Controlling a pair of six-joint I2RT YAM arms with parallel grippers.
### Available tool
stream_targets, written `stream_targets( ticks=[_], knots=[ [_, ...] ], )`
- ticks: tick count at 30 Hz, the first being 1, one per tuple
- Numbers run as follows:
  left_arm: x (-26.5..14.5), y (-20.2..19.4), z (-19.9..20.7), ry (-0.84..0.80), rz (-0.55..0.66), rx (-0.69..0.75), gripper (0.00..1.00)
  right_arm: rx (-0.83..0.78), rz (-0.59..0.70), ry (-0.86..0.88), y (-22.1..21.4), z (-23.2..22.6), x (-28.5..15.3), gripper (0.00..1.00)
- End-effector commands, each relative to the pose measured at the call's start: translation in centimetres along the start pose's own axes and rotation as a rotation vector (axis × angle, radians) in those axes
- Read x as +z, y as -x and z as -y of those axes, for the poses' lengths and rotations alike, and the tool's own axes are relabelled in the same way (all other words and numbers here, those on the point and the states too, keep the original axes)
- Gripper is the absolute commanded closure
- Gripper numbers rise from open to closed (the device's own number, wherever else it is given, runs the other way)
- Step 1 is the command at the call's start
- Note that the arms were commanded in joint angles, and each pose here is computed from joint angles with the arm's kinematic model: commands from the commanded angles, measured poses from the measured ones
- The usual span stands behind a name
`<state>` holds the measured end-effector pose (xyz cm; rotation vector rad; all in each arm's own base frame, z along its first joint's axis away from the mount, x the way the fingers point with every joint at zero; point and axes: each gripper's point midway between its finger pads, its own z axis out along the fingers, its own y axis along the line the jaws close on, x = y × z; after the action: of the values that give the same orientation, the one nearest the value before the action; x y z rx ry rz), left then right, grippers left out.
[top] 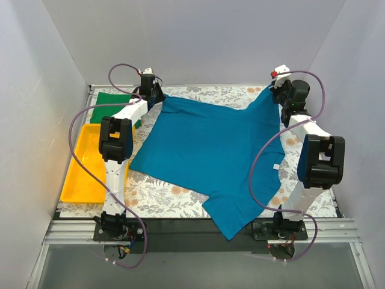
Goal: Fold and stack the t-shirts
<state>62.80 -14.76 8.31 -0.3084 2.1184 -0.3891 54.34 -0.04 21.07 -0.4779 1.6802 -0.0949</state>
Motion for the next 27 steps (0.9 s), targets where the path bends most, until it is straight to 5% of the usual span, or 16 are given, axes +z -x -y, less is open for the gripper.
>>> stream_targets(
  ticks=[1,27],
  knots=[
    [-1.1,6.4,0.2,0.004,0.158,-0.039,1.00,0.012,0.053,-0.048,2.4,1.3,1.9,0.99],
    [1.3,6.5,0.8,-0.120,0.170,-0.068,1.00,0.025,0.070,0.018,3.5,-1.6,0.9,0.99]
  ],
)
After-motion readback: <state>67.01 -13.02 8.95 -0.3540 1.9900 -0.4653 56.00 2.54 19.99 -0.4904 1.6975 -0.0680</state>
